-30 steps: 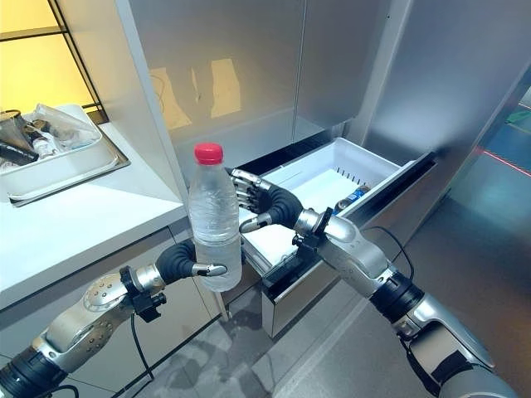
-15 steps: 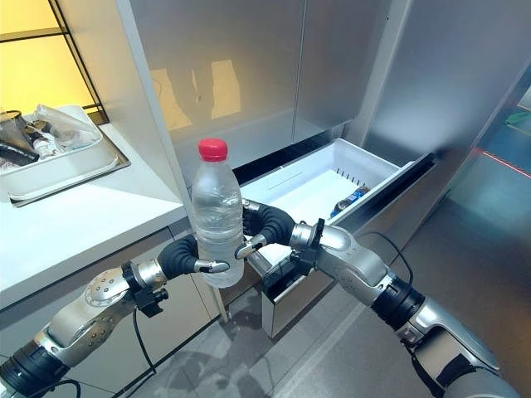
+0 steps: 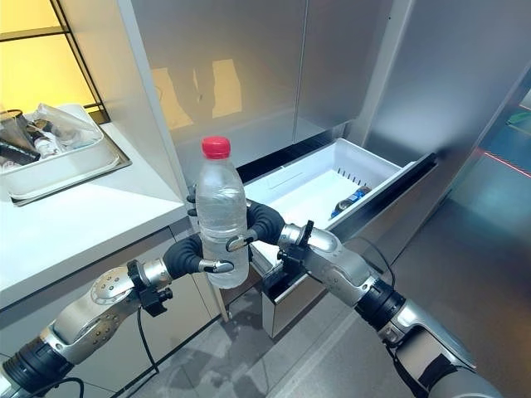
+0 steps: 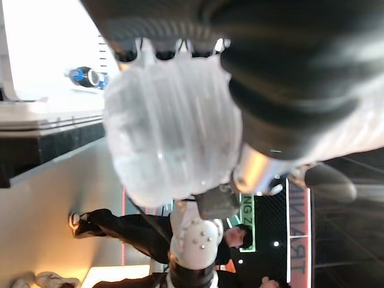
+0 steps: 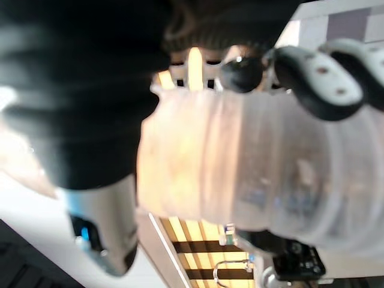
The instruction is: Take the drinks into the refrigerator
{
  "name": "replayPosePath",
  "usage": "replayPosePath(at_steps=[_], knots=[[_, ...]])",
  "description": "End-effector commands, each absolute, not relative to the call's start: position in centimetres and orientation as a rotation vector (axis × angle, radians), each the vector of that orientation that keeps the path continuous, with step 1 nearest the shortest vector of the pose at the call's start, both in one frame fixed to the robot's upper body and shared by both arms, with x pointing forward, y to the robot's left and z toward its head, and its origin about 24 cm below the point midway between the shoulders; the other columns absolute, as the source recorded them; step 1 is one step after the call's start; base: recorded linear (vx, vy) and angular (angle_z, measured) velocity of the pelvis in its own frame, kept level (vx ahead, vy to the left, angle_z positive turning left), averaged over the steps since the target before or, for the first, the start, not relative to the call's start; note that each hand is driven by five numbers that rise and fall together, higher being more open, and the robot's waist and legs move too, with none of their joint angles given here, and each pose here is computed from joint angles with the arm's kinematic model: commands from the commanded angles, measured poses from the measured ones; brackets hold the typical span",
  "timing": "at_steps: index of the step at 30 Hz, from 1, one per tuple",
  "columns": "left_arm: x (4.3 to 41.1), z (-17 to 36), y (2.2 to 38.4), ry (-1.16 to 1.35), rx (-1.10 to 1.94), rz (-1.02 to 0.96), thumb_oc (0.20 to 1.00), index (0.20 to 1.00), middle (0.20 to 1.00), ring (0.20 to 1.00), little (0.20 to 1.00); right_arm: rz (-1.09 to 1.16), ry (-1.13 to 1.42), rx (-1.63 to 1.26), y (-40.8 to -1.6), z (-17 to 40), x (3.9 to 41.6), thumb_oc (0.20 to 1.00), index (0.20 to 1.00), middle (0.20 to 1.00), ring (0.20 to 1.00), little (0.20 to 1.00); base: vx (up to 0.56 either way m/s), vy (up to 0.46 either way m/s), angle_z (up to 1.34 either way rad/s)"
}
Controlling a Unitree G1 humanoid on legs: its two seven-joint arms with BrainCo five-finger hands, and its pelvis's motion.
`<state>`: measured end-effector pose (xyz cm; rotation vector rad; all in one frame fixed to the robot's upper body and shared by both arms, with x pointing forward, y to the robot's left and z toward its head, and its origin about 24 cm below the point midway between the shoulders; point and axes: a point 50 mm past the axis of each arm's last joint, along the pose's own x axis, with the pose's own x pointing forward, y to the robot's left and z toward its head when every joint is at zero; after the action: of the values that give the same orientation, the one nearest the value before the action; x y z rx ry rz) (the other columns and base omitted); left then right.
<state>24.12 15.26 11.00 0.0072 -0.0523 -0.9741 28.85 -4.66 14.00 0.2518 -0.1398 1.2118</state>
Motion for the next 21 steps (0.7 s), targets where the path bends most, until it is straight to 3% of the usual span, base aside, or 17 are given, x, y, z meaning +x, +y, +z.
replayPosePath(at_steps=[1,2,3,5,21], knots=[[25.0,16.4,12.7,-0.329,0.028,-1.096,0.2,0.2,0.2,0.2,0.2,1.238,-0.324,0.315,-2.3,18.8,29.9,1.0,1.0,1.0,1.0,1.0,0.0,0.0,0.0],[25.0,16.3,12.7,-0.322,0.029,-1.095,0.2,0.2,0.2,0.2,0.2,1.24,-0.325,0.329,-2.0,18.9,29.9,1.0,1.0,1.0,1.0,1.0,0.0,0.0,0.0],[25.0,16.3,12.7,-0.323,0.034,-1.097,0.2,0.2,0.2,0.2,0.2,1.249,-0.328,0.329,-1.7,19.0,29.8,0.856,0.856,0.856,0.856,0.856,0.0,0.0,0.0],[24.9,16.3,12.7,-0.318,0.037,-1.103,0.2,0.2,0.2,0.2,0.2,1.266,-0.332,0.335,-1.3,19.2,29.5,0.2,0.2,0.2,0.2,0.2,0.0,0.0,0.0],[24.7,15.7,13.5,-0.248,0.099,-1.116,0.2,0.2,0.2,0.2,0.2,1.272,-0.307,0.299,-1.2,19.0,29.6,0.2,0.2,0.2,0.2,0.2,0.0,-0.001,-0.01]])
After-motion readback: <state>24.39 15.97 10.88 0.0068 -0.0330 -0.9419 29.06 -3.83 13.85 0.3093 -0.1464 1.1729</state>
